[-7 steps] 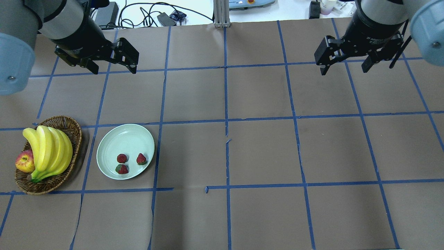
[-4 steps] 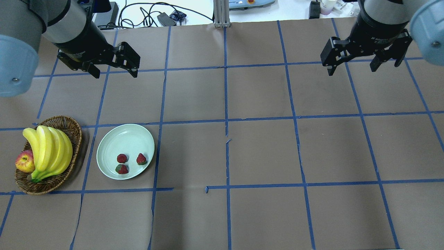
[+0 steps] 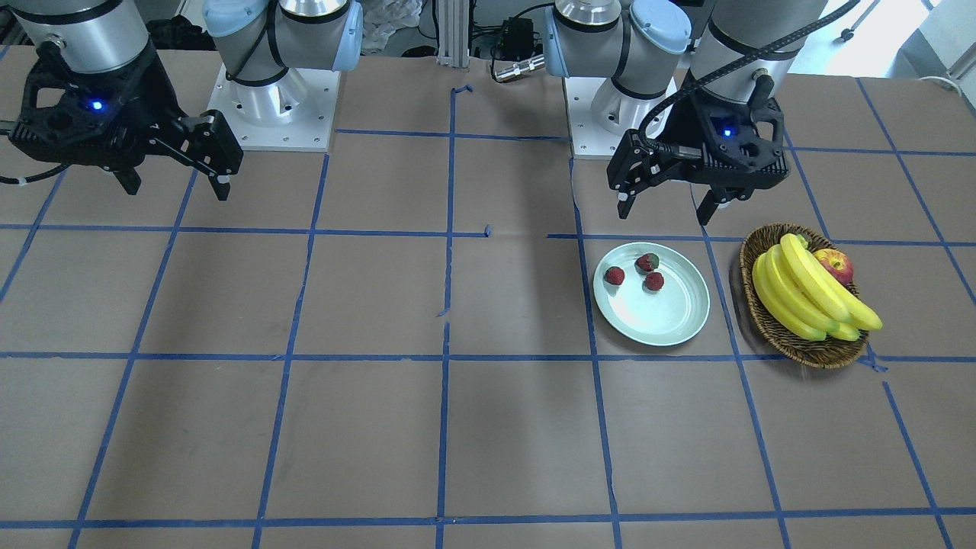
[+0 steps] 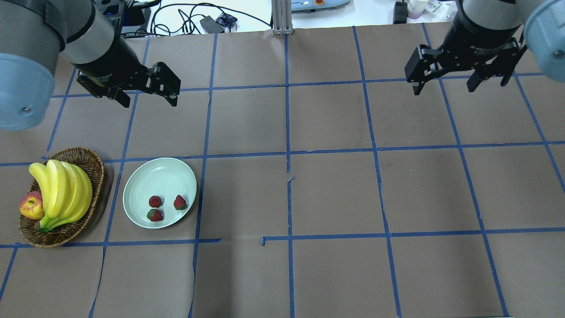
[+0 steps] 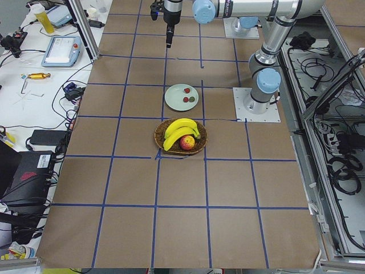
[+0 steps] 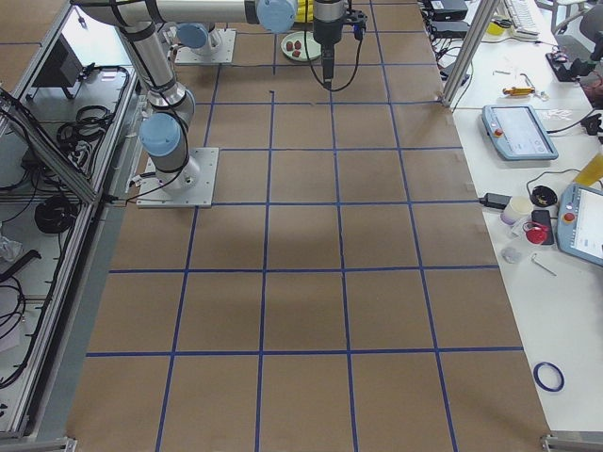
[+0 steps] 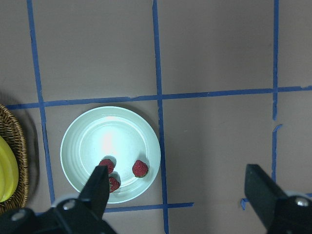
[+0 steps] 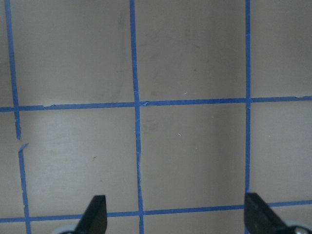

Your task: Collect all strawberries into plate

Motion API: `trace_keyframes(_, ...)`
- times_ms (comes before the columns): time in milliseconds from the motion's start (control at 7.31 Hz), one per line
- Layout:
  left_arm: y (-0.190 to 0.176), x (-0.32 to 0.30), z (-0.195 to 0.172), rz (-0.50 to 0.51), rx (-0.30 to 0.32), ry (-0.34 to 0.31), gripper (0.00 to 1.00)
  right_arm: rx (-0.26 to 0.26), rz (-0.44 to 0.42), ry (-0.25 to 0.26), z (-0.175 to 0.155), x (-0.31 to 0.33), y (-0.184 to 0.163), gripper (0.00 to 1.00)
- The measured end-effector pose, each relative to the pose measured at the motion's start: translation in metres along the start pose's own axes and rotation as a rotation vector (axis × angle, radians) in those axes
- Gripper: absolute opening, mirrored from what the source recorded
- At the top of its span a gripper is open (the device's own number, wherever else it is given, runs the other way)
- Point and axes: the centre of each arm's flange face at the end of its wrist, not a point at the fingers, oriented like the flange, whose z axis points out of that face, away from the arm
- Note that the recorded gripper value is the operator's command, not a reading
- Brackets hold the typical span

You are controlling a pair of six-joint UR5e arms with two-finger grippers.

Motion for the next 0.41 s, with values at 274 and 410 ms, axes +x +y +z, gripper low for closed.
trace_keyframes(274, 0.0023, 0.0001, 0.0018, 0.005, -0.002, 0.001, 1.0, 0.003, 0.031, -0.038, -0.0008, -0.0033, -0.0002, 1.0)
trace_keyframes(410, 0.0027, 0.0001, 0.0022, 0.006, -0.003, 0.001, 1.0, 0.004, 0.031, -0.04, -0.0011, -0.0033, 0.0003, 1.0)
